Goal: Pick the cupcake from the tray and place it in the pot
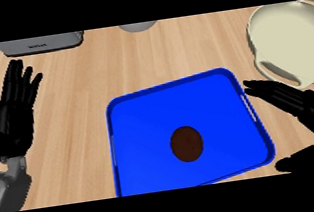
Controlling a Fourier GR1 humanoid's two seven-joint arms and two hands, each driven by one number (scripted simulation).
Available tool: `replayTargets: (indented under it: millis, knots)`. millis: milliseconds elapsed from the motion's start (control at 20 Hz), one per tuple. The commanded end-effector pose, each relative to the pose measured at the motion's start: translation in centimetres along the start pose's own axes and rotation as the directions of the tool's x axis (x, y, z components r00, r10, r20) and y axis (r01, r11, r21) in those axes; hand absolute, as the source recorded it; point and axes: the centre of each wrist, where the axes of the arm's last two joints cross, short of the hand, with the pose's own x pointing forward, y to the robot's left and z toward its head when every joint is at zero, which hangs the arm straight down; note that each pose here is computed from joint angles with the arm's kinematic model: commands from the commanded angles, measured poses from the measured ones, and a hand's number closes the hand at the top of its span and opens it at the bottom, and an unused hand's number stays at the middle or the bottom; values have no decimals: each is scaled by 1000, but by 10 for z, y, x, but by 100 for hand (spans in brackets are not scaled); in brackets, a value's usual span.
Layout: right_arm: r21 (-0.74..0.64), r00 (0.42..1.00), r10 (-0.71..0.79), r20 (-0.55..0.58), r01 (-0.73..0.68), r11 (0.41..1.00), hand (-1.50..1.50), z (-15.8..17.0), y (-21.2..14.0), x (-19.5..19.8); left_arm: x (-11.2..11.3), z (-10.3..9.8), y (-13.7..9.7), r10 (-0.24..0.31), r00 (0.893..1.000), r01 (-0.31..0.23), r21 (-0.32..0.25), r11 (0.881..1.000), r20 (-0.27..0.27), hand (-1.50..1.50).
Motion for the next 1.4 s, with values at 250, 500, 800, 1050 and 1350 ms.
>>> replayTargets:
  millis: [250,500,800,1050,1350]
  knots:
    - [162,984,107,-145,-83,983,-150,-31,22,59,12,-21,-10,14,1000,-14,-16,1000,8,0]
    - [189,973,105,-208,-65,980,-150,-41,51,69,-18,-11,0,21,1000,-21,-20,1000,7,0]
    - [256,973,87,-212,-31,966,-150,-52,79,59,-18,-13,-17,1,1000,-1,-25,1000,1,0]
    - [241,979,80,-186,-34,970,-150,-67,93,52,-2,-11,-18,14,1000,-15,-27,1000,-6,0]
    - [209,981,108,-159,-74,975,-150,-71,108,71,-7,-12,-11,16,1000,-15,-26,1000,23,0]
